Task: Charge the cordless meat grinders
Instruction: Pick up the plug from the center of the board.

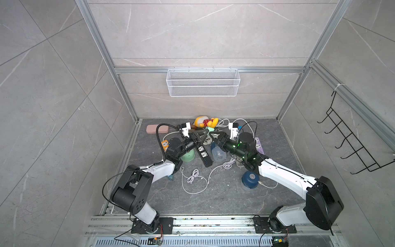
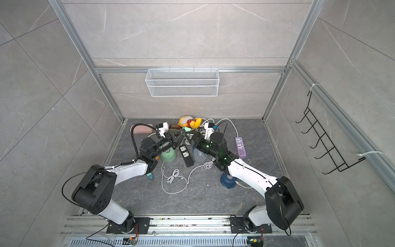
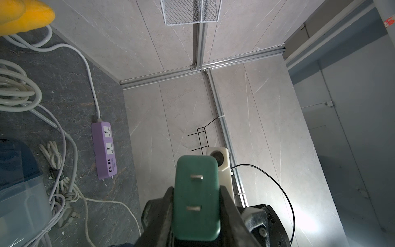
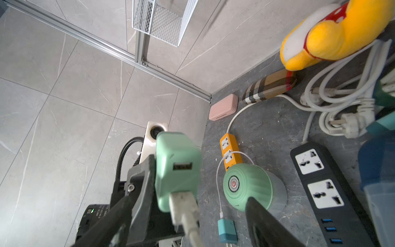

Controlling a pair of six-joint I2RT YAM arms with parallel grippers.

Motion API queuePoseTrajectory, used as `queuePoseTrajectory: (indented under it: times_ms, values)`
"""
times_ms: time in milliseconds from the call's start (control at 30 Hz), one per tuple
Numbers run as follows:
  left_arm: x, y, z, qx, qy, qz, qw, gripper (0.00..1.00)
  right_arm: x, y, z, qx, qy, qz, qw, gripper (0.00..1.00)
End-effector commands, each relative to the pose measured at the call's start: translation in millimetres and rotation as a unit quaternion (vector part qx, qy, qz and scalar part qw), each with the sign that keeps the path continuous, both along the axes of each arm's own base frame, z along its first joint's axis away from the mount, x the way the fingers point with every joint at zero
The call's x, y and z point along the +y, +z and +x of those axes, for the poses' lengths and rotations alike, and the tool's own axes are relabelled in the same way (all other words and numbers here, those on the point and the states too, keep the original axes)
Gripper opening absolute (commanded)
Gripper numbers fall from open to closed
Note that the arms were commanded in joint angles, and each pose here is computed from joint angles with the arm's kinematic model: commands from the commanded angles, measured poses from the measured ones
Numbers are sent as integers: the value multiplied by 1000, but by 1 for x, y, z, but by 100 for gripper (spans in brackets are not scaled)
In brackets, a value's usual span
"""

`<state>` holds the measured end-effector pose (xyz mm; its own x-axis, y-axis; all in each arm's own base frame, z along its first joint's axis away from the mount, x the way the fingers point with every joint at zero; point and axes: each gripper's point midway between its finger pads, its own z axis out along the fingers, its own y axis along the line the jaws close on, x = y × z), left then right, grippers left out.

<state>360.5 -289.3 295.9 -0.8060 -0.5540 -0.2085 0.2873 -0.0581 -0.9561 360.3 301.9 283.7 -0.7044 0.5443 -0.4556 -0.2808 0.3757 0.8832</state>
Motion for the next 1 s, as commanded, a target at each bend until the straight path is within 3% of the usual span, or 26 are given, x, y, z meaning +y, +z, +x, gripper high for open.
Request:
queuePoseTrajectory:
  times_ms: [0, 633, 967]
  values:
    - [7, 30, -11, -44, 4, -31, 999, 0, -1, 31, 11, -37, -16, 45, 998, 80]
    - [4, 25, -10, -30, -8, -38, 999, 0, 14, 38, 23, -46, 10, 31, 998, 42]
    - [2, 26, -10, -30, -14, -39, 999, 0, 20, 32, 24, -35, 27, 22, 999, 28]
